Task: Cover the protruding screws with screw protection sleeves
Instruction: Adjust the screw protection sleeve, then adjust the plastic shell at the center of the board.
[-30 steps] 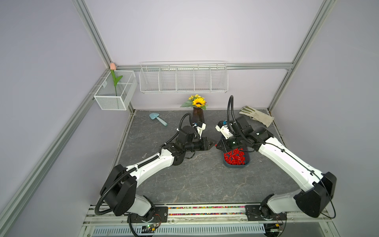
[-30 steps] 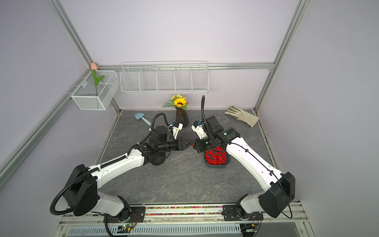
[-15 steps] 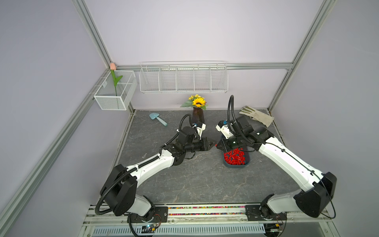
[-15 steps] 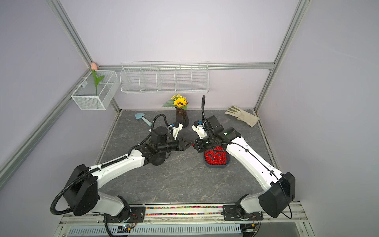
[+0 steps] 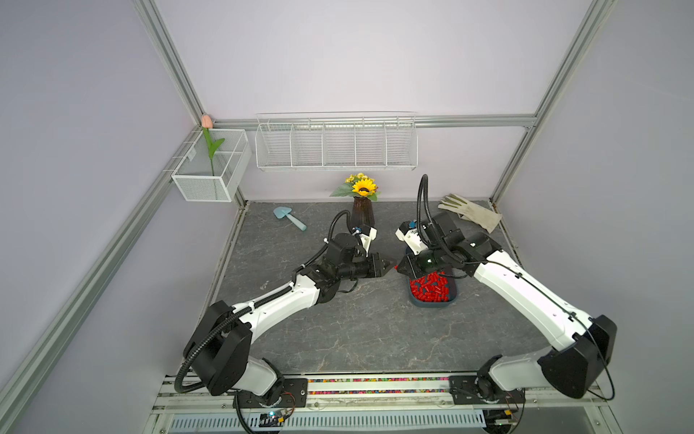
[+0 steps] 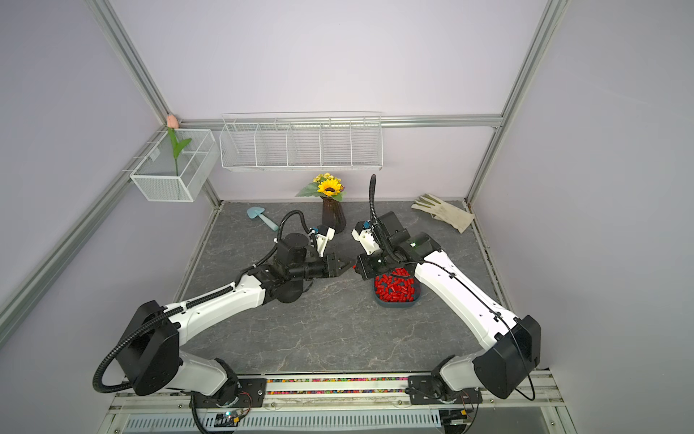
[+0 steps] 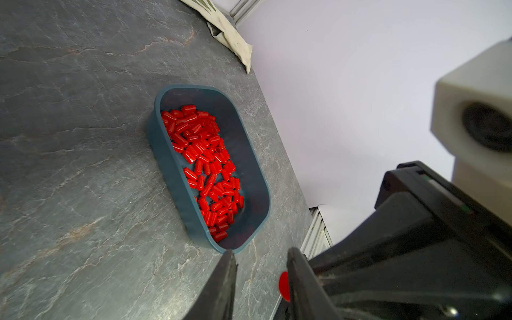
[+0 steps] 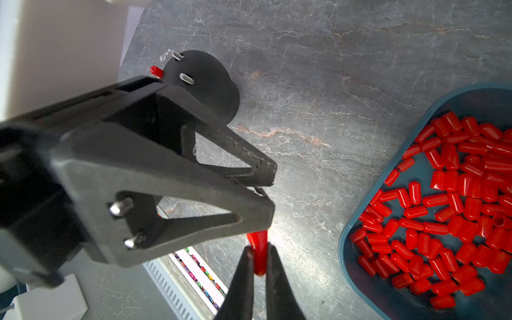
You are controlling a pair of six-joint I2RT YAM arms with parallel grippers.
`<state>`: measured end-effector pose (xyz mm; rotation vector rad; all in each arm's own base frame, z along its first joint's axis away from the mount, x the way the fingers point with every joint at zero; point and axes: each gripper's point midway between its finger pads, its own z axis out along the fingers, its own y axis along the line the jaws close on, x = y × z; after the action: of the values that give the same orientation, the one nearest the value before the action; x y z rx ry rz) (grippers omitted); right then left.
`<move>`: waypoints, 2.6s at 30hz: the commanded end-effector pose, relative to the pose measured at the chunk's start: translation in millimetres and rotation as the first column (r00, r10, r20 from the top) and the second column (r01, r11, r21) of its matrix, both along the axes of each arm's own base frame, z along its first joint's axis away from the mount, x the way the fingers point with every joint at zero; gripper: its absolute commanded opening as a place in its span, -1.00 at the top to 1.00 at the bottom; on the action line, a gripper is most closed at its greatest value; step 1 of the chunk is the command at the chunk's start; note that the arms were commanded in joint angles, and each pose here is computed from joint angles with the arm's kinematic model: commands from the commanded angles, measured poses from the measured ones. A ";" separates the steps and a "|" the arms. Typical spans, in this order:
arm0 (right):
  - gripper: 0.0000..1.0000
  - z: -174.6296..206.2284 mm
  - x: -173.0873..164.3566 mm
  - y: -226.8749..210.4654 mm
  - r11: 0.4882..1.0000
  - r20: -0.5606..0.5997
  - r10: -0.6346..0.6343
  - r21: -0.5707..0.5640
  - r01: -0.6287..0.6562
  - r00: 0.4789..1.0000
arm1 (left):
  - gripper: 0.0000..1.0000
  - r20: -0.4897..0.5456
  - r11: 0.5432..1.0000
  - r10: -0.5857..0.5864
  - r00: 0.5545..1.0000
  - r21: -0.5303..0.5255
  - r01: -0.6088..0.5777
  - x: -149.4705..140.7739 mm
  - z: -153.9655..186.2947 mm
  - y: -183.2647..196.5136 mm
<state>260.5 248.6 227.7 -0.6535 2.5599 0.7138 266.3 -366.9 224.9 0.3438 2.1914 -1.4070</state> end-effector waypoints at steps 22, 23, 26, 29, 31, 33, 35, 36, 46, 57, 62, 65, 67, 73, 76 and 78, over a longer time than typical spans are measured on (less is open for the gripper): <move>0.78 22.3 12.5 4.8 0.999 0.067 0.006 0.041 -0.009 0.998 | 0.33 -0.027 0.999 -0.033 0.999 -0.001 0.033 -13.8 -7.7 -5.9; 0.78 22.7 12.3 4.5 0.999 0.067 0.005 0.041 -0.008 0.998 | 0.33 -0.028 0.999 -0.033 0.999 -0.001 0.033 -13.8 -8.1 -5.8; 0.78 22.7 12.2 4.7 0.999 0.065 0.007 0.043 -0.010 0.998 | 0.33 -0.024 1.000 -0.030 0.999 -0.002 0.030 -13.1 -6.7 -5.7; 0.78 22.6 11.3 4.8 0.999 0.062 0.010 0.042 -0.013 0.998 | 0.32 -0.015 1.000 -0.017 1.000 0.009 0.017 -11.1 -5.3 -4.0; 0.78 21.9 10.4 4.5 0.999 0.057 0.009 0.041 -0.012 0.998 | 0.32 -0.004 1.000 0.001 1.000 0.022 0.000 -7.7 -3.5 -1.9; 0.78 21.5 9.3 4.6 0.999 0.054 0.011 0.040 -0.014 0.998 | 0.32 0.008 0.999 0.021 1.000 0.039 -0.022 -3.0 -1.8 2.0; 0.79 20.6 8.0 3.9 0.999 0.049 0.012 0.037 -0.014 0.999 | 0.32 0.007 0.996 0.062 0.998 0.057 -0.062 6.0 -1.2 10.7; 0.79 20.6 7.2 3.2 0.999 0.049 0.013 0.036 -0.015 0.999 | 0.32 0.008 0.995 0.077 0.997 0.063 -0.077 10.6 -1.1 15.4; 0.79 15.9 5.5 9.7 1.000 0.038 0.024 0.015 -0.025 0.999 | 0.32 0.086 0.909 0.354 0.931 0.203 -0.364 61.8 9.4 116.0; 0.80 -4.3 20.7 74.6 0.997 0.067 0.060 -0.050 -0.057 0.996 | 0.29 0.120 0.718 0.625 0.771 0.301 -0.628 70.1 -3.7 253.3; 0.80 -12.3 30.6 112.0 0.995 0.096 0.068 -0.086 -0.059 0.993 | 0.30 0.067 0.680 0.673 0.737 0.334 -0.652 70.2 -28.7 284.0; 0.81 -13.3 35.4 129.0 0.992 0.126 0.065 -0.114 -0.050 0.990 | 0.30 0.064 0.669 0.679 0.731 0.354 -0.653 69.8 -38.1 289.3; 0.81 -16.9 36.0 141.8 0.990 0.133 0.069 -0.131 -0.052 0.989 | 0.30 0.056 0.662 0.685 0.726 0.367 -0.653 69.7 -45.3 291.4; 0.81 -32.6 36.3 168.9 0.978 0.139 0.088 -0.202 -0.059 0.986 | 0.31 0.043 0.640 0.707 0.706 0.385 -0.665 68.0 -63.3 295.7; 0.81 -38.5 34.5 182.0 0.973 0.142 0.104 -0.221 -0.071 0.984 | 0.31 0.037 0.637 0.711 0.703 0.391 -0.664 67.3 -71.5 296.4; 0.81 -40.4 35.0 187.6 0.968 0.148 0.111 -0.238 -0.073 0.983 | 0.31 0.037 0.639 0.708 0.705 0.389 -0.663 67.9 -75.7 295.7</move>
<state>295.3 437.2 190.3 -0.8836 2.4782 0.4430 329.7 -74.3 153.2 -0.4427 2.3186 -0.5930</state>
